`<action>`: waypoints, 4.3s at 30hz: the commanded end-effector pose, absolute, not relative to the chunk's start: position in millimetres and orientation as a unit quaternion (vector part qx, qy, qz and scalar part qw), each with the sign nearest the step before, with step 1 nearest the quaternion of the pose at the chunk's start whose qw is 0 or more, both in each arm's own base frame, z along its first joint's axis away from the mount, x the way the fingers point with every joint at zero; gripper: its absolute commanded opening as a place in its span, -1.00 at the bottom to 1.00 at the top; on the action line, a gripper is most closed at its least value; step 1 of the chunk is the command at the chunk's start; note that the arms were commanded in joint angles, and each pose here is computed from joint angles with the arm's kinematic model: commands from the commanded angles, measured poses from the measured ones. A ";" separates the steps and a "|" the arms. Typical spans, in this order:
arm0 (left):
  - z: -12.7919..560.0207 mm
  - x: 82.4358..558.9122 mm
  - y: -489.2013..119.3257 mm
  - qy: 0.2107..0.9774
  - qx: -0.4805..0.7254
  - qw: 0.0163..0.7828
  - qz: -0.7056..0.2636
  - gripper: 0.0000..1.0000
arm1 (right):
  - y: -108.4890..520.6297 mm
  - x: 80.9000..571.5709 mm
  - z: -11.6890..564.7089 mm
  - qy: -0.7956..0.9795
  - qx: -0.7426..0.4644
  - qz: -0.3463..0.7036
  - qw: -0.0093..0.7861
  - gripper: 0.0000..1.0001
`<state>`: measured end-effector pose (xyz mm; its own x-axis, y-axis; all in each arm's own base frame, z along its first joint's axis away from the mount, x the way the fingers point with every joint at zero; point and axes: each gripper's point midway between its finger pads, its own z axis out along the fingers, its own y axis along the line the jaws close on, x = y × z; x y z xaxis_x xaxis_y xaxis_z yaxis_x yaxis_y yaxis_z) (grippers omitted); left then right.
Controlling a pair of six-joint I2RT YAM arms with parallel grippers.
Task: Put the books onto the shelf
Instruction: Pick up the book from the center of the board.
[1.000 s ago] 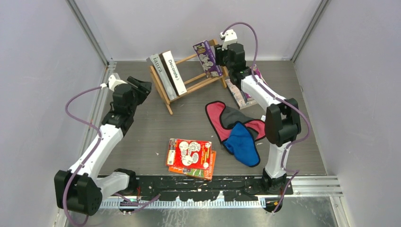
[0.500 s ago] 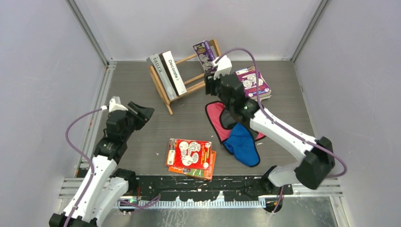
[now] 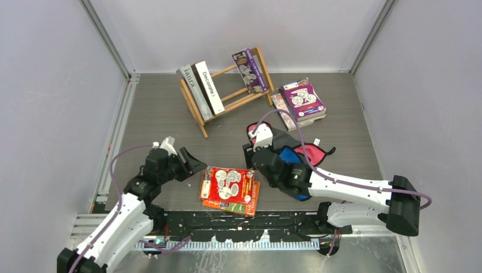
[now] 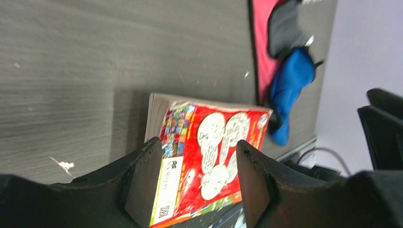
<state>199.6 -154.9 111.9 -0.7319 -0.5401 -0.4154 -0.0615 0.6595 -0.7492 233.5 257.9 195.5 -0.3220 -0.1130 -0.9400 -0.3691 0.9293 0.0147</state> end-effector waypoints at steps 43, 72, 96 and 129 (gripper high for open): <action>116.8 183.1 -220.5 0.828 -0.035 0.250 -0.501 -0.56 | 321.3 196.2 54.6 0.859 -0.089 0.158 0.479 0.11; 158.3 247.3 -187.9 0.827 -0.209 0.341 -0.395 -1.00 | 288.7 198.5 160.0 0.794 -0.221 0.079 0.561 0.27; 177.9 246.0 -203.7 0.846 -0.194 0.312 -0.387 -1.00 | 338.7 166.0 133.9 0.699 -0.423 -0.006 0.577 0.35; 239.2 248.8 -135.9 0.777 -0.282 0.456 -0.329 -0.33 | 321.7 202.4 187.7 0.716 -0.340 0.077 0.605 -0.98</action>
<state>239.4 -164.9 204.9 -0.5782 -0.6811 -0.4493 -0.1303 0.6207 -0.7731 192.7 331.1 141.8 -0.0126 -0.5537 -0.8326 -0.6353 0.6474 -0.4210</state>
